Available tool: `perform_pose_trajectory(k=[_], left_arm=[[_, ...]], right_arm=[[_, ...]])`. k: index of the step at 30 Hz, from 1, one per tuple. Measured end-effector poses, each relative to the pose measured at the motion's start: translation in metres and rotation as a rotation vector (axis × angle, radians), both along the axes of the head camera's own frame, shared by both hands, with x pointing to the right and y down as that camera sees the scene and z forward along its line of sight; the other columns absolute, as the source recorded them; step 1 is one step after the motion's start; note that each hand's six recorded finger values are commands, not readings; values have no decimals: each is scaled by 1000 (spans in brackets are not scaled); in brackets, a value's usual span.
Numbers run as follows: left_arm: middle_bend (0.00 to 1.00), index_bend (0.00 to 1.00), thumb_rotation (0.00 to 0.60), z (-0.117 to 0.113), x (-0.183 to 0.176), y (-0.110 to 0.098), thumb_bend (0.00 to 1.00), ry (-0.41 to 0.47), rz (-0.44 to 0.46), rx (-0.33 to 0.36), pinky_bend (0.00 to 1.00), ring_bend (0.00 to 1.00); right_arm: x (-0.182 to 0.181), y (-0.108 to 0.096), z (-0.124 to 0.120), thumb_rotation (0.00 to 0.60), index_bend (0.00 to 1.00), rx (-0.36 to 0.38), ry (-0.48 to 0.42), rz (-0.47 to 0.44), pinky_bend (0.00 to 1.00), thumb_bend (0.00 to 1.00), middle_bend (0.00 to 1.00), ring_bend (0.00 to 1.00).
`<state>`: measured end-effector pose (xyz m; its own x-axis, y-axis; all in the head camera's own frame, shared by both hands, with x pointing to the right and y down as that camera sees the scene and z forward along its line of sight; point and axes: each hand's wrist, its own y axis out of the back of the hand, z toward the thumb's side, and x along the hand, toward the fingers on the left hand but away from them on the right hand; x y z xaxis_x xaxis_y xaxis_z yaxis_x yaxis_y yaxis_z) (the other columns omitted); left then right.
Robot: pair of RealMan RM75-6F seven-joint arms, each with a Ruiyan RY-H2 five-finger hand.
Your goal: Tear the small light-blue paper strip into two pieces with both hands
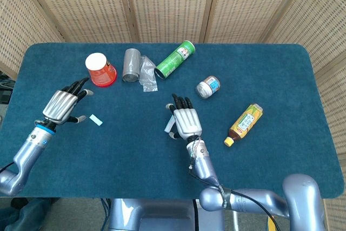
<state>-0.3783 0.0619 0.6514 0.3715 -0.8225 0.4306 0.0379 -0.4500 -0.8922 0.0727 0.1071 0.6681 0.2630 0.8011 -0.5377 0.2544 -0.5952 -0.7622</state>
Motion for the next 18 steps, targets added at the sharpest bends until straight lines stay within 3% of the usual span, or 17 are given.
perform_pose_trajectory(k=[5,10,18], left_arm=[[0,131,600,-21,-16,5,0,20,-51,32,150,0],[0,8,600,-43,-41,20,0,30,-122,71,34,0],[0,0,600,-74,-88,60,0,48,-275,142,0,0]], right_arm=[[18,-7,-18,600,107,65,-5,1,0,0,0,0],[46,-14,-34,600,107,155,-5,-16,0,0,0,0],[136,-24,-53,600,107,326,-22,-95,0,0,0,0]])
